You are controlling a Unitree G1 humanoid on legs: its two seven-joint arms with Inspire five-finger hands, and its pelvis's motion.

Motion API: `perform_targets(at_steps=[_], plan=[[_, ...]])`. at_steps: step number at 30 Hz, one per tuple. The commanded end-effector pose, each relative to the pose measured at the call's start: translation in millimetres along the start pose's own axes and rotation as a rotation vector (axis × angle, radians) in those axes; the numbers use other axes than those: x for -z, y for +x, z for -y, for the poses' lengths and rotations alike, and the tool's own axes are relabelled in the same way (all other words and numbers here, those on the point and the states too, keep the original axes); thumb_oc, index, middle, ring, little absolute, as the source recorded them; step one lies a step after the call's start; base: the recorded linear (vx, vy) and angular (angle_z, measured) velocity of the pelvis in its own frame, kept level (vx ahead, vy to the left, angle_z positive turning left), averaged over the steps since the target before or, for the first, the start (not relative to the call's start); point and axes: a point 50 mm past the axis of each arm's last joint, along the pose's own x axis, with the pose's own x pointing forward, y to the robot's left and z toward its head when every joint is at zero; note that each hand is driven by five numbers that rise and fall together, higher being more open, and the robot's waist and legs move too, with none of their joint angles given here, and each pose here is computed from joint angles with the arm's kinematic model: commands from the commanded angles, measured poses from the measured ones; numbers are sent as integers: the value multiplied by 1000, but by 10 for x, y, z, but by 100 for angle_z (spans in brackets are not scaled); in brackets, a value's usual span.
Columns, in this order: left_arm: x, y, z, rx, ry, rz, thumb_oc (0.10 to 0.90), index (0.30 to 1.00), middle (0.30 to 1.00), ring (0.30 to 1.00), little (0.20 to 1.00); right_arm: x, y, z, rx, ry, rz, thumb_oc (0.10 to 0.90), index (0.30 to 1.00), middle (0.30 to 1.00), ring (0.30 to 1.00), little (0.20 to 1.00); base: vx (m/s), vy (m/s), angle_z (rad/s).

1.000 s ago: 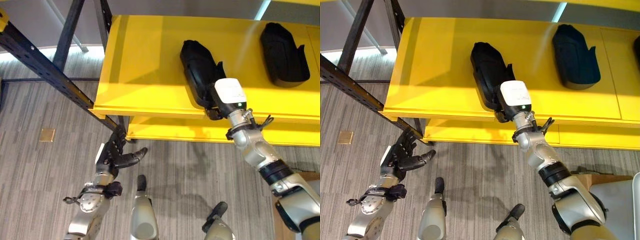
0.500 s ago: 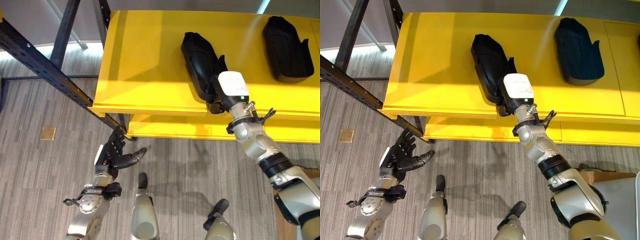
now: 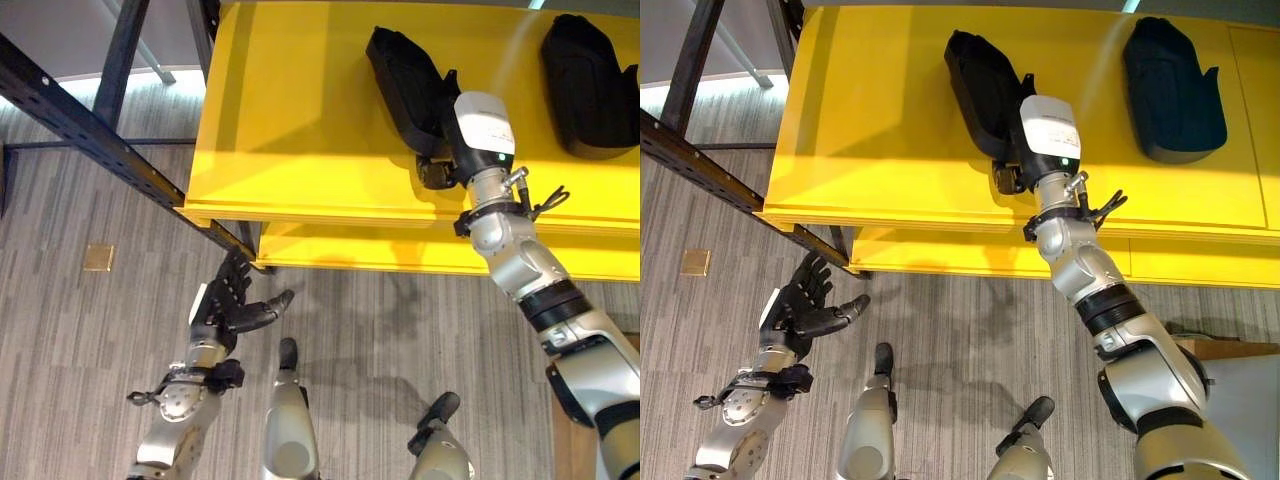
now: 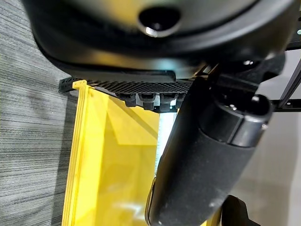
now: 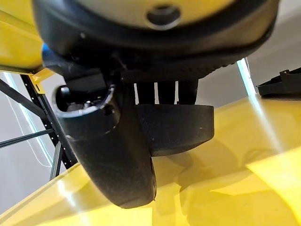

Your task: Move parts from the plastic box to the shelf.

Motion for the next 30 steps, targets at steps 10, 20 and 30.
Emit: perform_targets(at_steps=[10,20,30], plan=[[-444,58,70,76,17,228,900,1000,1000,1000,1000,-396,432,642,307,109,95,400,300,300,300,300,0,3,3],[-455,83,86,70,10,236,900,1000,1000,1000,1000,-395,446,546,303,154,51,400,300,300,300,300,0,2,1],[-433,84,110,67,2,229,900,1000,1000,1000,1000,-280,438,539,355,224,-36,400,300,300,300,300,2,10,3]])
